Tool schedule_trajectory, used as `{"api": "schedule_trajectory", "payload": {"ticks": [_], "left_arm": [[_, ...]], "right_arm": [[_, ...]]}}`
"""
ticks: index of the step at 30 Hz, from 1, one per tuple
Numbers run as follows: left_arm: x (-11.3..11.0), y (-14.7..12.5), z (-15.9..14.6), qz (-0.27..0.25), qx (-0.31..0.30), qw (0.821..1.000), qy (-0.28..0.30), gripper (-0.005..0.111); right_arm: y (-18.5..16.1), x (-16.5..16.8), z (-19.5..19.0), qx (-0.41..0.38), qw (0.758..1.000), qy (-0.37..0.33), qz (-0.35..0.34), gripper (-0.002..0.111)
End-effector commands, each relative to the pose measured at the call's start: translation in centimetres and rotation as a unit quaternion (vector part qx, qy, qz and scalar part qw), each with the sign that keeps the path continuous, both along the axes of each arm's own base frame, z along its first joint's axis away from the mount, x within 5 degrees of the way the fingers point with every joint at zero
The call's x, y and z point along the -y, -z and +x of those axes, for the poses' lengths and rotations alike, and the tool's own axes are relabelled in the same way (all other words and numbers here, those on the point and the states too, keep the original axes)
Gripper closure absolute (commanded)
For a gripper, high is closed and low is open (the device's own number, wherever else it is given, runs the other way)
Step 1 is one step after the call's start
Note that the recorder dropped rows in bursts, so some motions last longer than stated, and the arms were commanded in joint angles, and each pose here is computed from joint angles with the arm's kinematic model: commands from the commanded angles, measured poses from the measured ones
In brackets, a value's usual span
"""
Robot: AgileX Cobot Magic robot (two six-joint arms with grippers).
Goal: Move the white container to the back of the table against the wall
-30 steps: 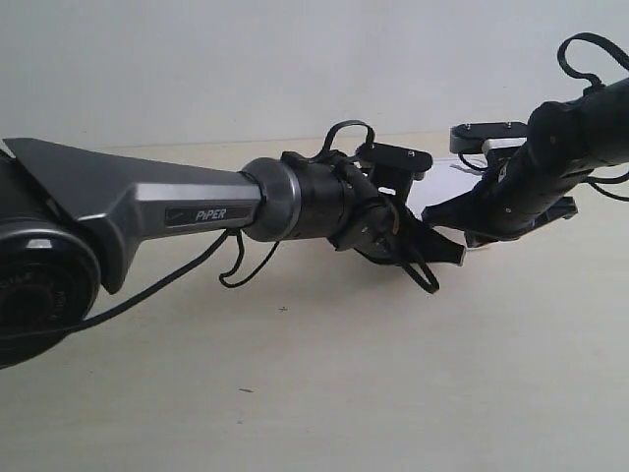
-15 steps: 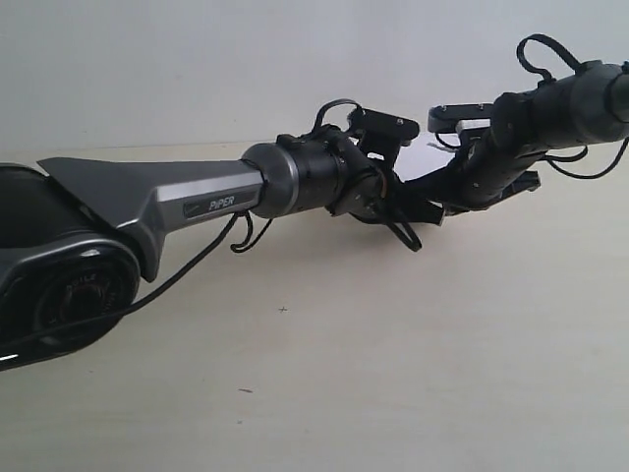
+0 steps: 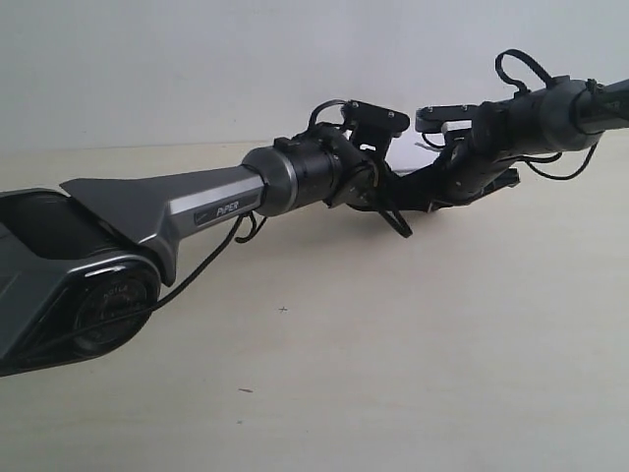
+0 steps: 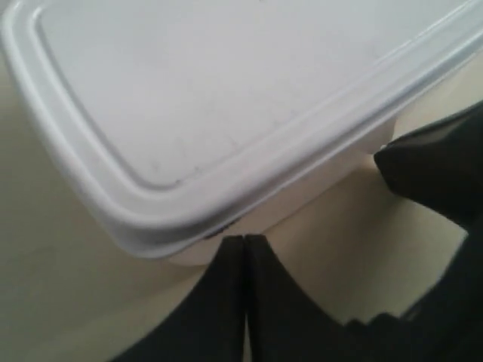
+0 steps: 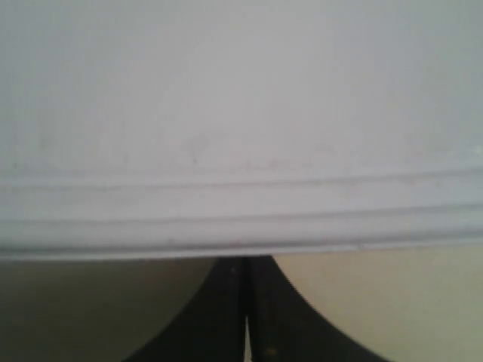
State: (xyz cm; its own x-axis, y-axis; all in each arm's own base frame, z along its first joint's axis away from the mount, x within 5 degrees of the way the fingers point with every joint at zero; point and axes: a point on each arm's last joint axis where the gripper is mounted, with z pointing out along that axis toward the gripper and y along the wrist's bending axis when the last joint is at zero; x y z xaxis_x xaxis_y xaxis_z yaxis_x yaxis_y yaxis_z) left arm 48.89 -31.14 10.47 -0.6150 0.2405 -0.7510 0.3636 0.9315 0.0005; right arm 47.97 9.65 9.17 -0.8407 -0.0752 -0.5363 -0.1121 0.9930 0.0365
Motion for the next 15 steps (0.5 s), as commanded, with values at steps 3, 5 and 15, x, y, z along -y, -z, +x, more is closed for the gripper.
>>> {"api": "schedule_trajectory", "payload": {"ticks": [3, 5, 15], "left_arm": [[-0.2, -0.7, 0.2, 0.032, 0.013, 0.999, 0.024, 0.107], [-0.3, -0.7, 0.1, 0.041, 0.013, 0.999, 0.029, 0.107], [-0.7, -1.3, -0.1, 0.078, 0.001, 0.996, 0.037, 0.107]], "right_arm": [[-0.6, -0.4, 1.5, 0.036, 0.999, -0.004, 0.007, 0.108], [-1.1, -0.5, 1.9, 0.048, 0.999, -0.004, 0.009, 0.108], [-1.0, -0.8, 3.2, 0.059, 0.998, -0.001, 0.016, 0.108]]}}
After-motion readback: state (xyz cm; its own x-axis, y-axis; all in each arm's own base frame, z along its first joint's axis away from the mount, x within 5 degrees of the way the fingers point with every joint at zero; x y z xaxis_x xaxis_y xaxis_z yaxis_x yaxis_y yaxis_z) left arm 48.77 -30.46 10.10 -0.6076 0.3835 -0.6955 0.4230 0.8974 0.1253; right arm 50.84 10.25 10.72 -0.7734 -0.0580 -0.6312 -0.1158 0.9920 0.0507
